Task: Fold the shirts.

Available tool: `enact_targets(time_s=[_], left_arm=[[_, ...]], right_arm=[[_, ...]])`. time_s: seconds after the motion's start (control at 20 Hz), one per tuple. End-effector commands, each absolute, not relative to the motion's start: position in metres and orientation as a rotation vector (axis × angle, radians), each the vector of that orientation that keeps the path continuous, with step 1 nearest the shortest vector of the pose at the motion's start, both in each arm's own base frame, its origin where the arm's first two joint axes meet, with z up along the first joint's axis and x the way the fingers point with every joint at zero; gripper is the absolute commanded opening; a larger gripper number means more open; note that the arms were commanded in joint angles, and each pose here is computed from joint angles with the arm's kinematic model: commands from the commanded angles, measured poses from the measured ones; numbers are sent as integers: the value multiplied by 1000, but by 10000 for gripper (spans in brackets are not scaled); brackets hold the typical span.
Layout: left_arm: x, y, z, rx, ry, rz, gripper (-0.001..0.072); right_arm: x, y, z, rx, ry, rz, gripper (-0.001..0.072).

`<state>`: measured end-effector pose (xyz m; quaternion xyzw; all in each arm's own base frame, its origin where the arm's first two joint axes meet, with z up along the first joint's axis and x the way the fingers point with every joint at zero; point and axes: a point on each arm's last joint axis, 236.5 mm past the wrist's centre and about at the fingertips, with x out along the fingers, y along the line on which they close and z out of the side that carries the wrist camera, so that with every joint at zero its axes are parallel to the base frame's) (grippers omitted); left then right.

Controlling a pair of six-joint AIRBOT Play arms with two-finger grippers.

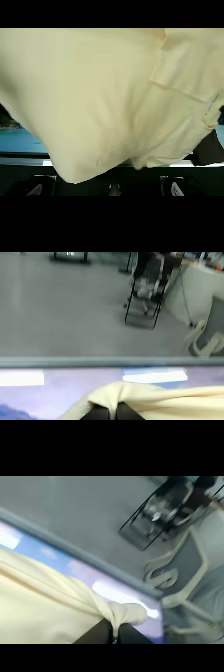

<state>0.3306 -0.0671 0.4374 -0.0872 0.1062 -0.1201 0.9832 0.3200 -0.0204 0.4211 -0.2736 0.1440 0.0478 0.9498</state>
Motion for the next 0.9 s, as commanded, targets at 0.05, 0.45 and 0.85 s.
enact_targets(time_s=[0.05, 0.45, 0.85], left_arm=[[414, -71, 238, -141, 748, -203, 25], [477, -69, 4, -169, 1219, -139, 25], [553, -32, 2, -222, 1053, -66, 26]], right_arm=[[386, -39, 227, -355, 919, 293, 19], [497, 17, -11, -250, 1191, 491, 21], [577, -3, 6, -292, 889, 323, 23]])
